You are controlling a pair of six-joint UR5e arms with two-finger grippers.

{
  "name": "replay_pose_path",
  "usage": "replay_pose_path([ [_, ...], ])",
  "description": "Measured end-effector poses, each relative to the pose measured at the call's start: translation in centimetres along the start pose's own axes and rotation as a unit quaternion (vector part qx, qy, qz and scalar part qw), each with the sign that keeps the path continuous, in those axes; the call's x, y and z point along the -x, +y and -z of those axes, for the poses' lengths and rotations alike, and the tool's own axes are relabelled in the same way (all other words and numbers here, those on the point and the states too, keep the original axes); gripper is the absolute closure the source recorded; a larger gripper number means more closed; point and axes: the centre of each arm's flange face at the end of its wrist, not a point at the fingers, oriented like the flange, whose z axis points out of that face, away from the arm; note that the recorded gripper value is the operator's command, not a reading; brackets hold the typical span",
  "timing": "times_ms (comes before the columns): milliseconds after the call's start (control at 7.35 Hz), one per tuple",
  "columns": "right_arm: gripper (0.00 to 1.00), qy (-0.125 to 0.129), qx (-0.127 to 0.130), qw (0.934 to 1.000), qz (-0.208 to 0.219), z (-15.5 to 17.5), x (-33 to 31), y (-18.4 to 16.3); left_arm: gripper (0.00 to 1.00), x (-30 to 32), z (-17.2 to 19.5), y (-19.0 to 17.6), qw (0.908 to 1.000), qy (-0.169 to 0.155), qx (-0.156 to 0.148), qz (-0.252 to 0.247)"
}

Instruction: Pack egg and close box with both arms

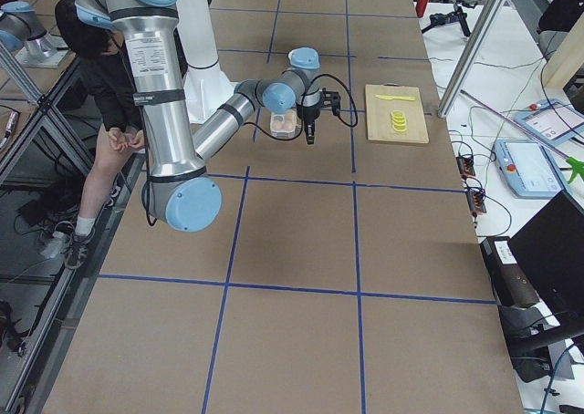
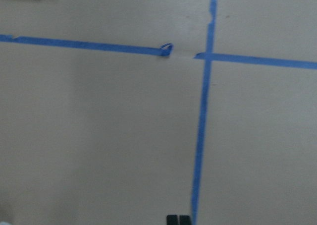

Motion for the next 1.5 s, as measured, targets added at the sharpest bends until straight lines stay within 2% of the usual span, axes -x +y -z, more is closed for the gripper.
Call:
replay_pose_path([
  [272, 0.67, 0.035, 0.017, 0.998, 0.05, 0.7, -13.1, -1.9, 0.0, -0.2, 0.2, 0.3, 1.0, 0.001, -0.002, -0.002],
  [408, 0.57, 0.041, 0.031, 0.9957, 0.077, 0.9, -20.0, -2.2, 0.0, -0.2, 0.2, 0.5, 1.0, 0.001, -0.002, -0.003],
  [544, 0.01, 0.041, 0.041, 0.994, 0.093, 1.3, -26.0, -2.0, 0.0, -0.2, 0.1, 0.6, 1.0, 0.001, -0.002, -0.004],
  [680, 0.0, 0.039, 0.047, 0.9936, 0.095, 1.6, -30.8, -1.6, 0.0, -0.1, 0.1, 0.7, 1.0, 0.001, -0.001, -0.005],
  [952, 0.0, 0.041, 0.054, 0.9949, 0.074, 1.6, -36.2, -0.2, 0.0, -0.1, 0.1, 0.7, 1.0, 0.001, -0.001, -0.004],
  [1496, 0.0, 0.046, 0.071, 0.9952, 0.05, 0.5, -38.7, 1.8, 0.0, -0.1, 0.0, 0.7, 1.0, 0.001, 0.0, -0.004],
])
